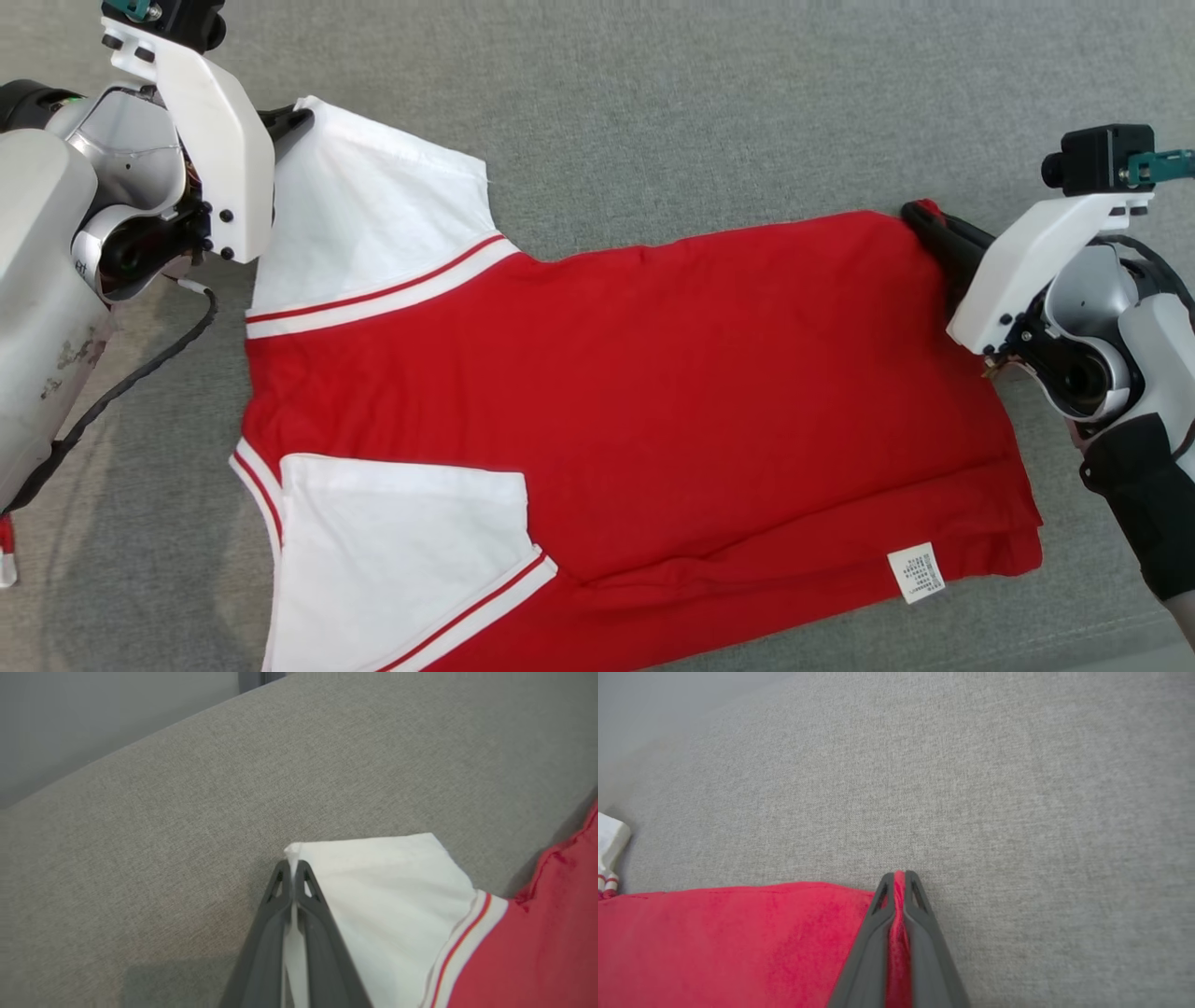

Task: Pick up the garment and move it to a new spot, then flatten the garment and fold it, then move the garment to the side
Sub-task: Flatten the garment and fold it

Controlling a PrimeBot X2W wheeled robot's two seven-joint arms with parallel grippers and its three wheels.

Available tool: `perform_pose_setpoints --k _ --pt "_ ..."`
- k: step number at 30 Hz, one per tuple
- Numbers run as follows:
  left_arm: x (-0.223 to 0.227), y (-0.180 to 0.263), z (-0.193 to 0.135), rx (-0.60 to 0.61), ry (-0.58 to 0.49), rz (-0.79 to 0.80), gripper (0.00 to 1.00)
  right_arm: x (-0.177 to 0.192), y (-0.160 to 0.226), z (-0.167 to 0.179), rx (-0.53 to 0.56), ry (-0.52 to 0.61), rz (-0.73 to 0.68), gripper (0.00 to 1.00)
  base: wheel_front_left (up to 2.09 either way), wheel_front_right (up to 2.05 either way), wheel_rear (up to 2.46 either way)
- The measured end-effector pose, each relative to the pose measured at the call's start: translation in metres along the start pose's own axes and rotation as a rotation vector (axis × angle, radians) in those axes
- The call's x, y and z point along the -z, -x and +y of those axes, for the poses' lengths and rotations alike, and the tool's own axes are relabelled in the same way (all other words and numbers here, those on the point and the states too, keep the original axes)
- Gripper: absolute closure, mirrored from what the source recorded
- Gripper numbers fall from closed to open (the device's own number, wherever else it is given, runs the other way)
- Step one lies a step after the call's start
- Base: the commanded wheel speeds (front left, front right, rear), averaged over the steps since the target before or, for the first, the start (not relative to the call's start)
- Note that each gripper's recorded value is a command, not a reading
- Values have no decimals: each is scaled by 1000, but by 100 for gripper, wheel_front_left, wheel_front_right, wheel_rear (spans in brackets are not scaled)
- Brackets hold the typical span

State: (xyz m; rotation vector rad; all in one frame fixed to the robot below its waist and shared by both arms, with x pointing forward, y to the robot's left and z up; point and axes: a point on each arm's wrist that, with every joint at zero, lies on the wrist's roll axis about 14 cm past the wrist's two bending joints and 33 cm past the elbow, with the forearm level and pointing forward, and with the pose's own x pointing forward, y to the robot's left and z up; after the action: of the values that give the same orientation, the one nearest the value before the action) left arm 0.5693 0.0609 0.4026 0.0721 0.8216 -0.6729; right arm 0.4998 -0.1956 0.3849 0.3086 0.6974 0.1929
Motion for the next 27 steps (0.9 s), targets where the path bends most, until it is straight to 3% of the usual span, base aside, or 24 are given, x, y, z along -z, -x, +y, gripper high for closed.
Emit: perform_pose_setpoints --k 10,27 --pt "-18 48 -24 39 5 -29 100 -23 26 10 -18 12 -62 100 0 0 0" --pt "33 128 -72 161 84 190 100 -8 76 17 -38 34 49 100 0 0 0"
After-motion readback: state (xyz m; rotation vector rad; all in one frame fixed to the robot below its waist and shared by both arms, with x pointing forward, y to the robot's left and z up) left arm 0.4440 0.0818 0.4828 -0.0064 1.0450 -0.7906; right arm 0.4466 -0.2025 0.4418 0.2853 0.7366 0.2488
